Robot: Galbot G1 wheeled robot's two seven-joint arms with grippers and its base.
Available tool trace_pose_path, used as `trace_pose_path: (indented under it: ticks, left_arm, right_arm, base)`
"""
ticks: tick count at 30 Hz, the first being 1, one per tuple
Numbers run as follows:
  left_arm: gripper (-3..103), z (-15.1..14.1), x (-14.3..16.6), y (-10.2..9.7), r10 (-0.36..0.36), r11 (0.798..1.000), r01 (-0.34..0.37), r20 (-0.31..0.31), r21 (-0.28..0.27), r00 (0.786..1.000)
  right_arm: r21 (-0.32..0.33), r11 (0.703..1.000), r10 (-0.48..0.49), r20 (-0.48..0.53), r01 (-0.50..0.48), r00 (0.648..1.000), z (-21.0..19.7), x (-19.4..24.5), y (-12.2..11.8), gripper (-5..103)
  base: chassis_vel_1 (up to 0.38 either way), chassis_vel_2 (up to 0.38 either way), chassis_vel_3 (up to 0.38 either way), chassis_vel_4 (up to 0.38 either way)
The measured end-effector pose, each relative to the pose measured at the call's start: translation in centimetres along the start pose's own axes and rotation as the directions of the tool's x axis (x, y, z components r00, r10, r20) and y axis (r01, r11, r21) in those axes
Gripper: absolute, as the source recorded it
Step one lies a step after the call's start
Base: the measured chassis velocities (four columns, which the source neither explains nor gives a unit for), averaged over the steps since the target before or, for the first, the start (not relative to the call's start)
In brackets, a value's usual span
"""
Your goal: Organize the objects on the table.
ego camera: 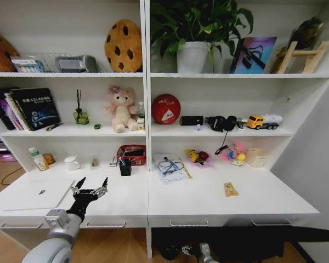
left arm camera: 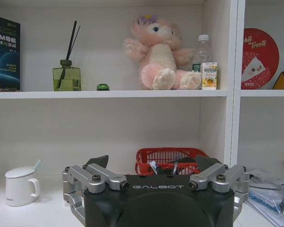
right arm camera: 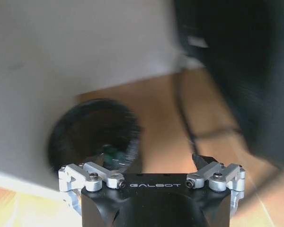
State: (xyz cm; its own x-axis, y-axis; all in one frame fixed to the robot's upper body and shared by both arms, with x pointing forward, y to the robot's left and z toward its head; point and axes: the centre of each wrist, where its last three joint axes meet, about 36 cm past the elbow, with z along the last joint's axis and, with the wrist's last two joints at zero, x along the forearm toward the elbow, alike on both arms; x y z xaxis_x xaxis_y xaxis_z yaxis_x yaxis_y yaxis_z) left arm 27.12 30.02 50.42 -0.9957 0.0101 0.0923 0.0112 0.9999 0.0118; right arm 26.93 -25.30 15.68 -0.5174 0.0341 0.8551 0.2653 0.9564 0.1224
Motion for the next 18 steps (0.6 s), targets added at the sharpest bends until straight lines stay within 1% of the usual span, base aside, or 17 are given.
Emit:
trace_pose_path:
  ticks: [1, 2, 3, 4, 5, 6, 7, 8, 9, 10, 11, 13, 14, 15, 16, 17, 18]
  left_arm:
    - [100, 0.0, 0.0, 0.0, 0.0, 1.0, 0.0, 0.0, 0.0, 1.0]
    - [100, 0.0, 0.0, 0.0, 0.0, 1.0, 0.0, 0.0, 0.0, 1.0]
    - [100, 0.0, 0.0, 0.0, 0.0, 1.0, 0.0, 0.0, 0.0, 1.0]
    - [100, 0.0, 0.0, 0.0, 0.0, 1.0, 0.0, 0.0, 0.0, 1.0]
    - [100, 0.0, 0.0, 0.0, 0.0, 1.0, 0.0, 0.0, 0.0, 1.0]
    - [100, 0.0, 0.0, 0.0, 0.0, 1.0, 0.0, 0.0, 0.0, 1.0]
    - [100, 0.0, 0.0, 0.0, 0.0, 1.0, 0.0, 0.0, 0.0, 1.0]
    - [100, 0.0, 0.0, 0.0, 0.0, 1.0, 0.0, 0.0, 0.0, 1.0]
    - [100, 0.0, 0.0, 0.0, 0.0, 1.0, 0.0, 0.0, 0.0, 1.0]
    - [100, 0.0, 0.0, 0.0, 0.0, 1.0, 0.0, 0.0, 0.0, 1.0]
    - [100, 0.0, 0.0, 0.0, 0.0, 1.0, 0.0, 0.0, 0.0, 1.0]
    - [100, 0.0, 0.0, 0.0, 0.0, 1.0, 0.0, 0.0, 0.0, 1.0]
    - [100, 0.0, 0.0, 0.0, 0.0, 1.0, 0.0, 0.0, 0.0, 1.0]
    - [100, 0.0, 0.0, 0.0, 0.0, 1.0, 0.0, 0.0, 0.0, 1.0]
    - [100, 0.0, 0.0, 0.0, 0.0, 1.0, 0.0, 0.0, 0.0, 1.0]
    - [100, 0.0, 0.0, 0.0, 0.0, 1.0, 0.0, 0.0, 0.0, 1.0]
    - [100, 0.0, 0.0, 0.0, 0.0, 1.0, 0.0, 0.0, 0.0, 1.0]
  right_arm:
    - [-0.11, 0.99, 0.085, -0.024, -0.087, 0.996, -1.3, 1.4, 0.6, 100]
    - [-0.11, 0.99, 0.085, -0.024, -0.087, 0.996, -1.3, 1.4, 0.6, 100]
    - [-0.159, 0.981, 0.11, -0.038, -0.114, 0.993, -2.0, 2.3, 0.9, 100]
    - [-0.22, 0.967, 0.114, -0.061, -0.124, 0.992, -3.3, 3.9, 1.1, 100]
    - [-0.258, 0.959, 0.104, -0.075, -0.12, 0.992, -4.4, 5.7, 1.3, 100]
    - [-0.258, 0.959, 0.104, -0.075, -0.12, 0.992, -4.4, 5.7, 1.3, 100]
    - [-0.306, 0.944, 0.096, -0.097, -0.122, 0.991, -6.5, 9.3, 2.4, 100]
    - [-0.306, 0.944, 0.096, -0.097, -0.122, 0.991, -6.5, 9.3, 2.4, 100]
    - [-0.368, 0.919, 0.096, -0.142, -0.143, 0.985, -8.4, 12.5, 3.7, 100]
    - [-0.443, 0.886, 0.062, -0.183, -0.139, 0.981, -11.0, 16.7, 6.0, 100]
    - [-0.443, 0.886, 0.062, -0.183, -0.139, 0.981, -11.0, 16.7, 6.0, 100]
    - [-0.517, 0.847, 0.025, -0.195, -0.124, 0.98, -14.6, 22.6, 8.5, 100]
    - [-0.517, 0.847, 0.025, -0.195, -0.124, 0.98, -14.6, 22.6, 8.5, 100]
    - [-0.538, 0.837, -0.011, -0.194, -0.097, 0.981, -16.0, 25.2, 9.2, 100]
    - [-0.547, 0.835, -0.051, -0.17, -0.051, 0.984, -17.1, 27.7, 9.6, 100]
    - [-0.539, 0.842, -0.098, -0.106, 0.026, 0.99, -18.1, 30.7, 9.6, 100]
    - [-0.539, 0.842, -0.098, -0.106, 0.026, 0.99, -18.1, 30.7, 9.6, 100]
  base:
    - [0.0, 0.0, 0.0, 0.0]
    - [0.0, 0.0, 0.0, 0.0]
    - [0.0, 0.0, 0.0, 0.0]
    - [0.0, 0.0, 0.0, 0.0]
    - [0.0, 0.0, 0.0, 0.0]
    - [0.0, 0.0, 0.0, 0.0]
    - [0.0, 0.0, 0.0, 0.0]
    - [0.0, 0.0, 0.0, 0.0]
    - [0.0, 0.0, 0.0, 0.0]
    - [0.0, 0.0, 0.0, 0.0]
    - [0.0, 0.0, 0.0, 0.0]
    - [0.0, 0.0, 0.0, 0.0]
    - [0.0, 0.0, 0.0, 0.0]
    - [0.0, 0.0, 0.0, 0.0]
    - [0.0, 0.0, 0.0, 0.0]
    - [0.0, 0.0, 0.0, 0.0]
    - [0.0, 0.0, 0.0, 0.0]
